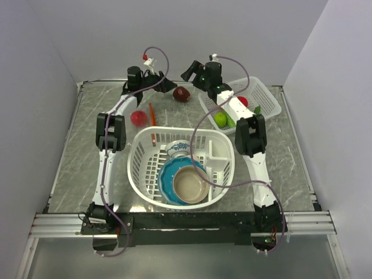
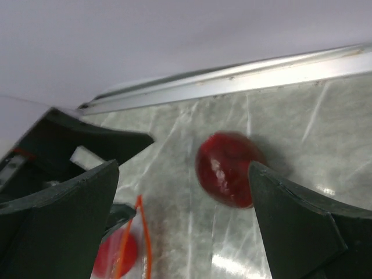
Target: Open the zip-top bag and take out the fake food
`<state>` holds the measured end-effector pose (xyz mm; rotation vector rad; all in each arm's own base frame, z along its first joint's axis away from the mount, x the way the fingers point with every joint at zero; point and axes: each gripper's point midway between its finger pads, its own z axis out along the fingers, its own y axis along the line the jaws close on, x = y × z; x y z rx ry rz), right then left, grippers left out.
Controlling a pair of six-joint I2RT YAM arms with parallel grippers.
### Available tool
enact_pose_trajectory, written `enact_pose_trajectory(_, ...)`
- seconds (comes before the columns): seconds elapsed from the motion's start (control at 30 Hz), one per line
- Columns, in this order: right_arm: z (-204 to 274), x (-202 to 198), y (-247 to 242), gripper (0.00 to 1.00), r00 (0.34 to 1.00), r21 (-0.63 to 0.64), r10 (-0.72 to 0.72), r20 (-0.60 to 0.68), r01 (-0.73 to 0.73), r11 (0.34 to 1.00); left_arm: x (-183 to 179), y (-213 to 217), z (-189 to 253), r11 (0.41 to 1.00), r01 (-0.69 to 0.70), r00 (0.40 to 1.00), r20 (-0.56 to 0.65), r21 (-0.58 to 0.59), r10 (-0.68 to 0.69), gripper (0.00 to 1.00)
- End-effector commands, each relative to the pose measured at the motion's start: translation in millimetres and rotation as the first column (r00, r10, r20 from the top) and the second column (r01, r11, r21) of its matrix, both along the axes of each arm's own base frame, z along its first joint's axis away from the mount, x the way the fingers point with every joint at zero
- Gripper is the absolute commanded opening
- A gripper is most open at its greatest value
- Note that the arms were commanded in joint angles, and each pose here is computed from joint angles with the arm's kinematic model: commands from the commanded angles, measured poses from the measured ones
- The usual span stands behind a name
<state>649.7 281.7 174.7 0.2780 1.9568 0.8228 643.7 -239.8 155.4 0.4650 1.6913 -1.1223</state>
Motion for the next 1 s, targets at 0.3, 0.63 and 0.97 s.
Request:
enact_pose_trajectory(0.3,121,-91,-3,1.00,0.907,0.269,0.143,0.395,-0.263,0.927,44,-35,45,0.961,-0.275,0.922,0.277,-0.020,0.270,0.97)
enact_pose_trajectory(0.63,221,-148,-22,1.00,0.743,0.190,0.154,0.652,-0.356,0.915,40,-65,2,0.966,-0.240,0.942,0.265,0.099,0.207,0.97)
enact_pose_trajectory(0.97,262,-185,-40,1.00,0.681,0.146,0.128,0.721,-0.329,0.933,27,-84,-27,0.961,-0.197,0.961,0.234,0.193,0.150,0.97)
